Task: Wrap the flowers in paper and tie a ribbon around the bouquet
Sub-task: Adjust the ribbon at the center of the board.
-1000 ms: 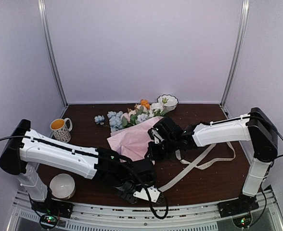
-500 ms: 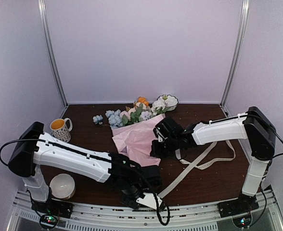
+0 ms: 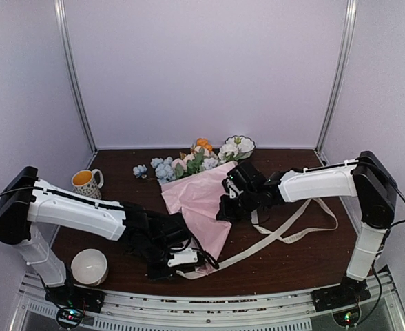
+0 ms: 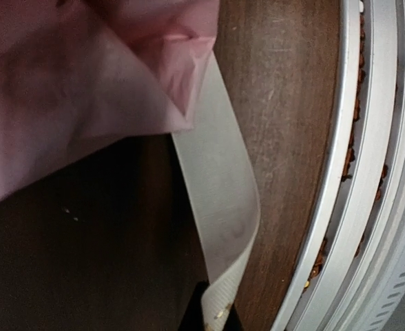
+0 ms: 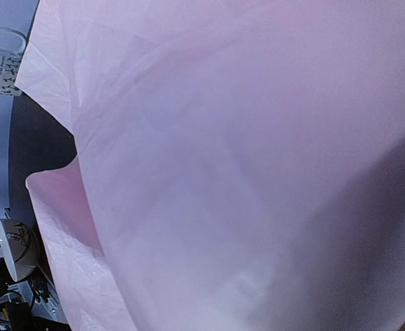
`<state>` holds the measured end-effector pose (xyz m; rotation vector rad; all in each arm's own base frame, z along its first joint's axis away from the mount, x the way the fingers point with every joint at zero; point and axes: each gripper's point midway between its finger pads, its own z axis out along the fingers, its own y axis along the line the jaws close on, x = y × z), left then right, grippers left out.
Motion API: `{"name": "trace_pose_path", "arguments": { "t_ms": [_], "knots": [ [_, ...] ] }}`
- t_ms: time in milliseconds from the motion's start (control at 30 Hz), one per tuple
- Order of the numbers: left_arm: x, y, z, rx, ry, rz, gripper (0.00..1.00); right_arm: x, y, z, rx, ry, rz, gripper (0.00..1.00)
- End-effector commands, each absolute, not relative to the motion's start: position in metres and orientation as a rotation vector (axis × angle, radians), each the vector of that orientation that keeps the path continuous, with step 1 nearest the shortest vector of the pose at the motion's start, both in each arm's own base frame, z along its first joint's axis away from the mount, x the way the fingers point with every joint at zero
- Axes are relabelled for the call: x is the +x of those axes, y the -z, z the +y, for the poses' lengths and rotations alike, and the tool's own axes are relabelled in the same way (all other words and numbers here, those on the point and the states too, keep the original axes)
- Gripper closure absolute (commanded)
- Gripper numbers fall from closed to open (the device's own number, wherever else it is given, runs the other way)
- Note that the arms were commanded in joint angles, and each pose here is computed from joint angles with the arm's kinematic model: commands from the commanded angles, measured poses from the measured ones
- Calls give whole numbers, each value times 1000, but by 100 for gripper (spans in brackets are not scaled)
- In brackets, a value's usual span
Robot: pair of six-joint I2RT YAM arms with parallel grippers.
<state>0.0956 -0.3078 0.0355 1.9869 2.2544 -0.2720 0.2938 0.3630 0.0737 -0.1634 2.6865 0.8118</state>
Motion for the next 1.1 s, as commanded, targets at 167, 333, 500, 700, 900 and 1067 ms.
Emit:
{"name": "trace_pose_path", "arguments": {
  "t_ms": [167, 333, 500, 700, 900, 1067],
  "knots": [
    [164, -11, -256, 1357, 157, 2638, 100, 304, -113, 358, -151, -834, 2592, 100],
    [236, -26, -245, 972, 213, 2607, 100, 299, -92, 348, -144, -780, 2631, 100],
    [307, -71, -229, 646, 294, 2476, 100, 296, -82, 339, -158, -734, 2643, 100],
    [355, -144, -172, 374, 228, 2326, 100, 292, -57, 332, -156, -690, 2686, 100],
    [358, -252, -112, 182, 65, 2076, 100, 293, -47, 326, -158, -640, 2696, 100],
    [340, -333, -78, 141, -92, 1890, 100, 296, -43, 322, -165, -599, 2695, 100]
  ]
}}
